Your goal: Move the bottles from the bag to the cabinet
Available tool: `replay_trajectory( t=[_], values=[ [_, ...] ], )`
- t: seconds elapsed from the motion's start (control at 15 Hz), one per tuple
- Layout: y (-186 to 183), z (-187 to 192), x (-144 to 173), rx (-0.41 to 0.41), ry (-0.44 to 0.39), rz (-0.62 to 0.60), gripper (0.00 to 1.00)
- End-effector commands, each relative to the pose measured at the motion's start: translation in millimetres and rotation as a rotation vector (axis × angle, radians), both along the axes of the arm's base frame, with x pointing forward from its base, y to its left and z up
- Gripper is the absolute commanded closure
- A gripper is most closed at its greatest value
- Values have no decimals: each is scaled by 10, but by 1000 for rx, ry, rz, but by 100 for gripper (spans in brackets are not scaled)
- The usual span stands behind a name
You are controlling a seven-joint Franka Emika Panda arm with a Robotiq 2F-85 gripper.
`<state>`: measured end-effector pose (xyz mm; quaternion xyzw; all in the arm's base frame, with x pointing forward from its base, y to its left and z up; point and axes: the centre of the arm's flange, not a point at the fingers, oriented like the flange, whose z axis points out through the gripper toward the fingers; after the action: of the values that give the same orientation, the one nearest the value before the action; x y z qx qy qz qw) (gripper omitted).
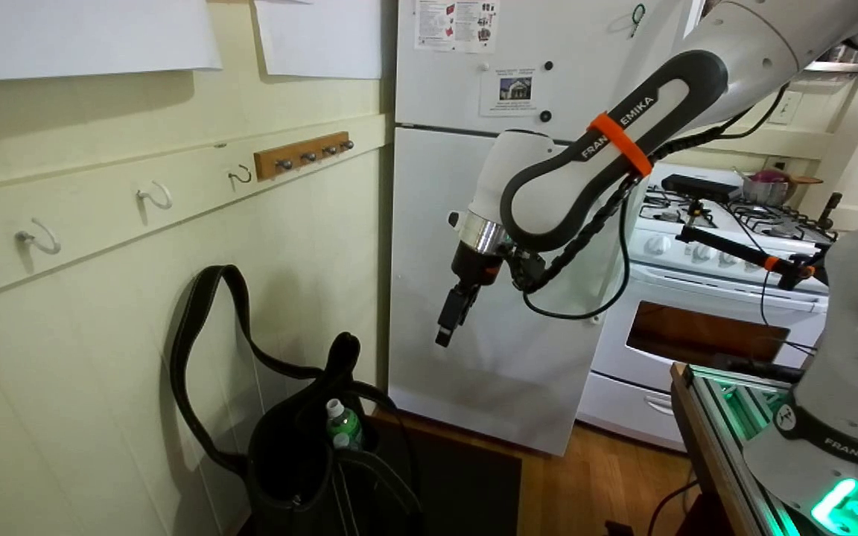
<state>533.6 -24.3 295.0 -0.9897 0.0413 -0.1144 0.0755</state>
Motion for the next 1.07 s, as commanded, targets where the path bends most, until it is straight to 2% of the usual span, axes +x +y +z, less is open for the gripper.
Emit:
replay_trajectory(
  t=[0.0,0.33,0.53,1.0],
  values=[
    [2,0,0,0,0,0,0],
    [37,-400,360,-34,57,-126,0],
    [106,-609,649,-55,101,-123,0],
    [464,-1116,1233,-73,129,-78,0]
  ],
)
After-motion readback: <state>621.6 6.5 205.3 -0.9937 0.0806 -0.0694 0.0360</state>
